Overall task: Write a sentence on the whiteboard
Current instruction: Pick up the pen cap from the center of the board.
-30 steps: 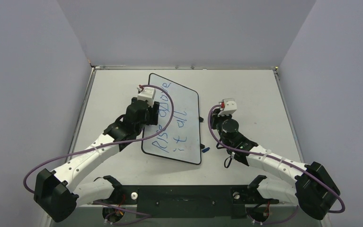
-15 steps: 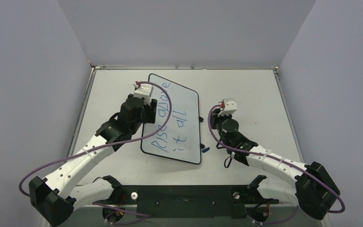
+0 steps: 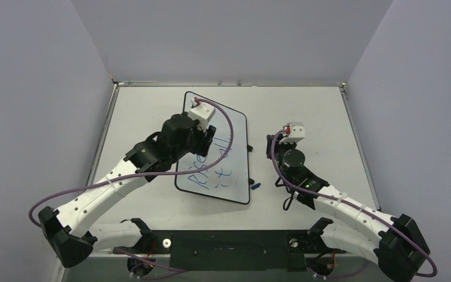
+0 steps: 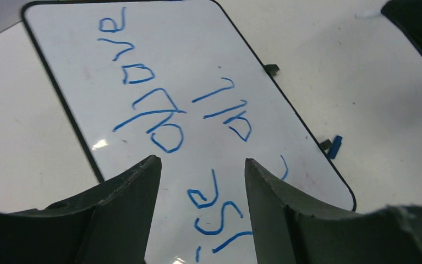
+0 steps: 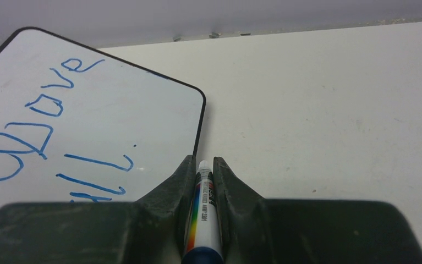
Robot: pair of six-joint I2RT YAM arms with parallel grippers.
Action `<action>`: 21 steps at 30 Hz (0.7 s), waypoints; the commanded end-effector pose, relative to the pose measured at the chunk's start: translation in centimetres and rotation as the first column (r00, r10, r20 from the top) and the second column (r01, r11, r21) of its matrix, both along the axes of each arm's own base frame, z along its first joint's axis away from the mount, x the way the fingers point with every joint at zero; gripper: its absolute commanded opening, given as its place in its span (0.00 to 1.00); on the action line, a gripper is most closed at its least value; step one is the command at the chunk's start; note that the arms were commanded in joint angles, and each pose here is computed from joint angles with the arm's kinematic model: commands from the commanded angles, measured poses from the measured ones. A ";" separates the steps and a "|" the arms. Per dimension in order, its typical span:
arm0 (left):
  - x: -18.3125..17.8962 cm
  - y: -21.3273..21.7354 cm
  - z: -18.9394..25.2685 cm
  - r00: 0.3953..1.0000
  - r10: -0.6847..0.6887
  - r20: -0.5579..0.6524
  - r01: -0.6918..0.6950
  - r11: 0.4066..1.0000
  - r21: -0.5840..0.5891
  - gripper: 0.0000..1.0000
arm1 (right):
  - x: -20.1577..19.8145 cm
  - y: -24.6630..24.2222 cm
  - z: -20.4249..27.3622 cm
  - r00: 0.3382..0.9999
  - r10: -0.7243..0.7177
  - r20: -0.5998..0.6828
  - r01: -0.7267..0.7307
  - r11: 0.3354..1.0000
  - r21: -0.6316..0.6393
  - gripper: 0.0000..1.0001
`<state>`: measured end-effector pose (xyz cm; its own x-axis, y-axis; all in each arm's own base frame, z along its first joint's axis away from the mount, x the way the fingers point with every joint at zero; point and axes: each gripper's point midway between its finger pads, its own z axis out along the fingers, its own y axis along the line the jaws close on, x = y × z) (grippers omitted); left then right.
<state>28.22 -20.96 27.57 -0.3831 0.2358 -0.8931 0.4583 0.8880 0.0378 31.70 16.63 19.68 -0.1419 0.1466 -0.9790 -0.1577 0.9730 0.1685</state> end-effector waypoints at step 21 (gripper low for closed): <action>-7.9 -21.5 -11.7 0.801 -0.572 -0.180 0.595 0.795 0.120 0.54 | -0.7 -14.8 10.1 0.842 -0.538 -0.049 0.530 0.806 0.264 0.00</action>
<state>20.78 -38.00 14.63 -0.3183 0.6114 -0.7245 0.8495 0.5231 0.0683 31.04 2.03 28.64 0.0602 0.4165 -0.9071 0.3675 0.8357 0.4081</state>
